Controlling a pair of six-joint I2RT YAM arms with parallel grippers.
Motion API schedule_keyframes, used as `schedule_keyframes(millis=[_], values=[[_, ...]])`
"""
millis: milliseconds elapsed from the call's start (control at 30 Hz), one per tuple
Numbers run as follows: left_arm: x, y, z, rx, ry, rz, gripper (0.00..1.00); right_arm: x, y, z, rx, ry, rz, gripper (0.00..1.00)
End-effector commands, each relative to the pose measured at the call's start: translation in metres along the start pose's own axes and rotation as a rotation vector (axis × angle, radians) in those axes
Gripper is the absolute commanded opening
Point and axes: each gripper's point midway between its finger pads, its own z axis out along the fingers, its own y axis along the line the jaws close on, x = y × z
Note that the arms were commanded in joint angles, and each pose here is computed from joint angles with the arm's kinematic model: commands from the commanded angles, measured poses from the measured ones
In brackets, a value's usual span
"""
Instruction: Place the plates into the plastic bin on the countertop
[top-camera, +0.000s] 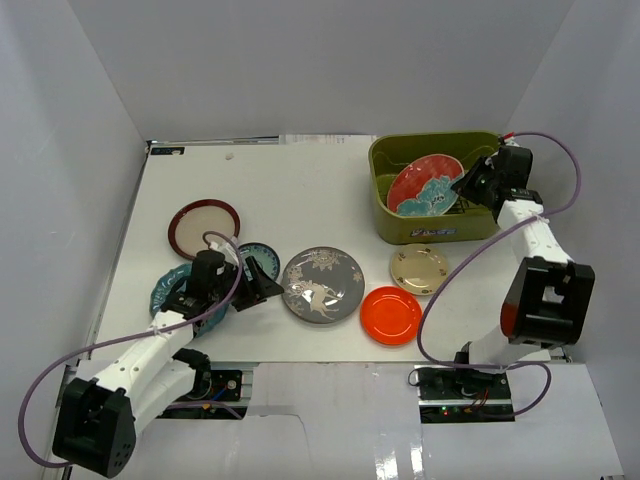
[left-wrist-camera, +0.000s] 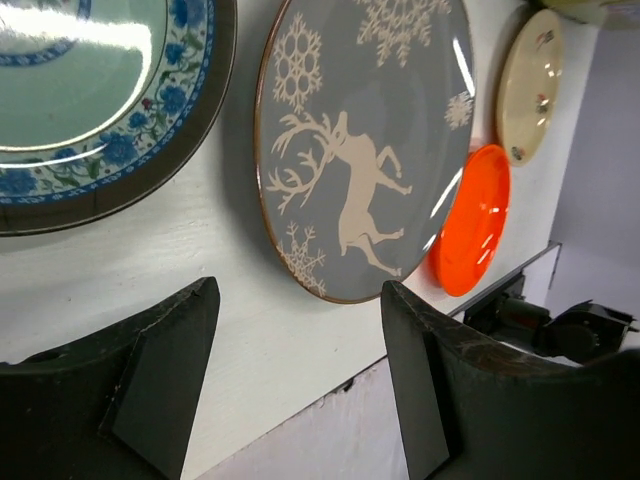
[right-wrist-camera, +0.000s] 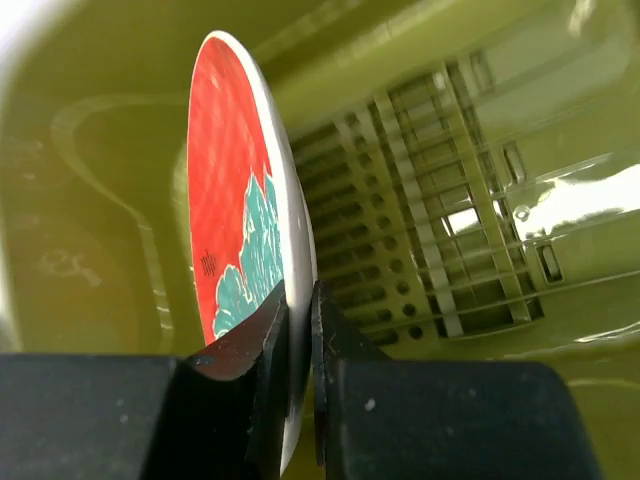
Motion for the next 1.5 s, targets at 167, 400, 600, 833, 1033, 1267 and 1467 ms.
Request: schedule_keyframes(millis=[167,400,600,833,1033,1267,1467], values=[[0.012,0.02,0.018,-0.127,-0.019,0.004,0.77,-0.037,0.023,0.029,-0.093,-0.04,-0.061,0.16],[0.015,0.019,0.038,-0.164,-0.024,0.012,0.76,-0.025,0.003,0.033,-0.014,-0.031,-0.055,0.82],[0.019,0.015,0.055,-0.157,-0.043,-0.013,0.71,-0.057,0.02,-0.005,-0.015,-0.149,-0.054,0.9],[0.019,0.012,0.064,-0.134,-0.108,-0.061,0.52,-0.063,0.056,-0.056,-0.127,-0.22,-0.042,0.9],[0.016,0.024,0.065,-0.129,-0.189,-0.078,0.42,0.003,0.111,-0.106,-0.375,-0.207,-0.052,0.92],[0.027,0.025,0.076,-0.094,-0.173,-0.1,0.29,0.129,0.157,-0.148,-0.629,-0.039,-0.111,0.98],[0.017,0.017,0.057,-0.079,-0.225,-0.068,0.0,0.227,0.151,-0.171,-0.744,0.185,-0.191,1.0]])
